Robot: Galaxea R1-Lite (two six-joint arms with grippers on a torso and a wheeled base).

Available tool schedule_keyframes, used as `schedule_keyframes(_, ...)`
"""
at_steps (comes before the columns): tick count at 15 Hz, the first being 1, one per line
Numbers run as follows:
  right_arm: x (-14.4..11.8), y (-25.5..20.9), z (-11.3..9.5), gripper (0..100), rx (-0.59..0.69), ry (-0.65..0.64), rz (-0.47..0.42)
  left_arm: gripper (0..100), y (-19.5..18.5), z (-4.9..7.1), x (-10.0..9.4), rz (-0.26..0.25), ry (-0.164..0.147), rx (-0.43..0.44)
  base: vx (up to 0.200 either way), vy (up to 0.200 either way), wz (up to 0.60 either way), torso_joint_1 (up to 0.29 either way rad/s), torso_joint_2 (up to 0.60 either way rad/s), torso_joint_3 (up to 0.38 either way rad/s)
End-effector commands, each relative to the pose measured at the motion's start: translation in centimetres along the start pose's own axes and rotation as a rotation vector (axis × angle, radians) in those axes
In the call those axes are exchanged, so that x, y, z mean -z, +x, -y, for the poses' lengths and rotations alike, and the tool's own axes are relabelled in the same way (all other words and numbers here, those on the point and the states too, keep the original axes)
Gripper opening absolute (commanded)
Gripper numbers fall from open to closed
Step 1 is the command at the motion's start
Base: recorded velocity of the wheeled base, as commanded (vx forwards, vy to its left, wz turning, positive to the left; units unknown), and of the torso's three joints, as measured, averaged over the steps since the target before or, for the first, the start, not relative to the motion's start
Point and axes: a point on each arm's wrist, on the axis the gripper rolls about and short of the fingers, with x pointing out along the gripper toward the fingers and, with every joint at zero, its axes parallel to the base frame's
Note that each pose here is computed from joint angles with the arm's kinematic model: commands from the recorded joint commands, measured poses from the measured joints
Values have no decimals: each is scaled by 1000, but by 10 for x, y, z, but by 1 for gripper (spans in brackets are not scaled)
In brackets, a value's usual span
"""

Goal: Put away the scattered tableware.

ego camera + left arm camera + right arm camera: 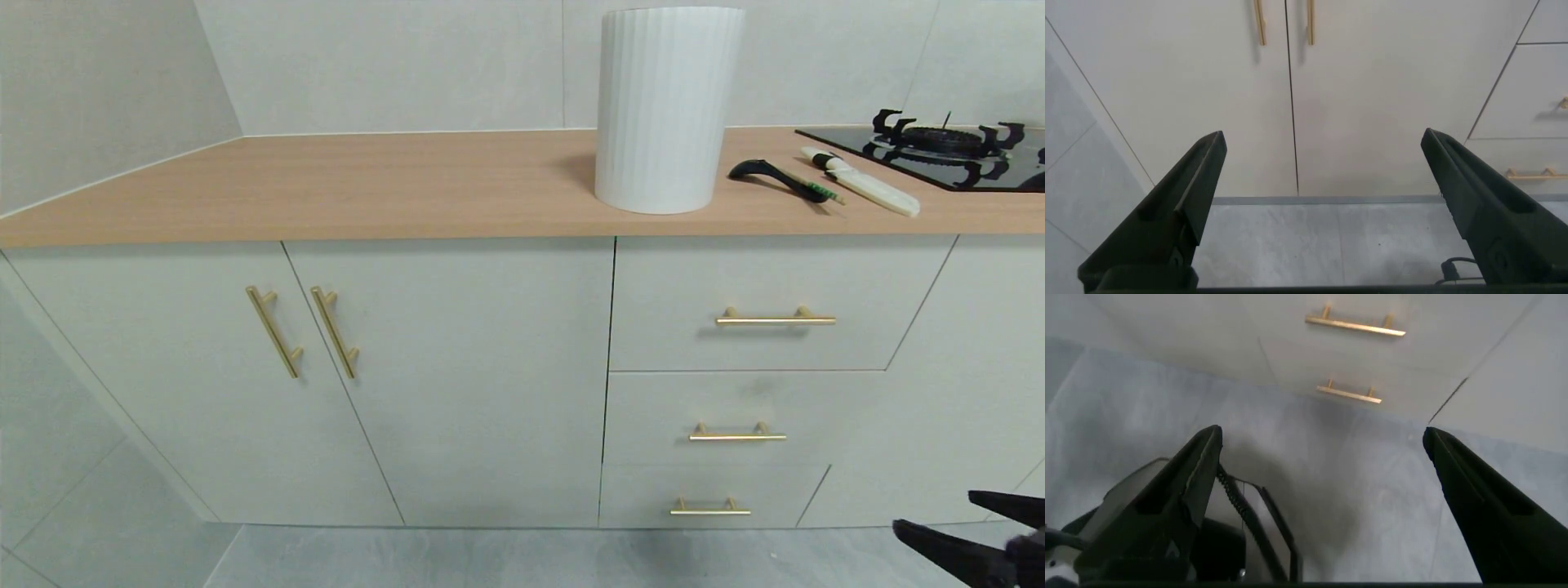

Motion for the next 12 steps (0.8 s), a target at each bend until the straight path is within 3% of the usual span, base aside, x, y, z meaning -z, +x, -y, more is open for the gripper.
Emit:
schedule_keyframes(1, -24, 66, 9, 100, -4, 15, -135, 100, 0, 0, 0, -1, 0, -1, 0, 0, 0, 0, 0, 0)
schedule_keyframes(6, -48, 123, 13, 100, 4, 7, -158, 100, 0, 0, 0, -1, 0, -1, 0, 0, 0, 0, 0, 0)
schedule_keyframes(10, -21, 178, 19, 100, 16, 18, -259, 100, 0, 0, 0, -1, 1, 0, 0, 0, 0, 0, 0, 0)
schedule_keyframes(12, -9, 201, 23, 100, 57, 9, -232, 100, 0, 0, 0, -1, 0, -1, 0, 0, 0, 0, 0, 0)
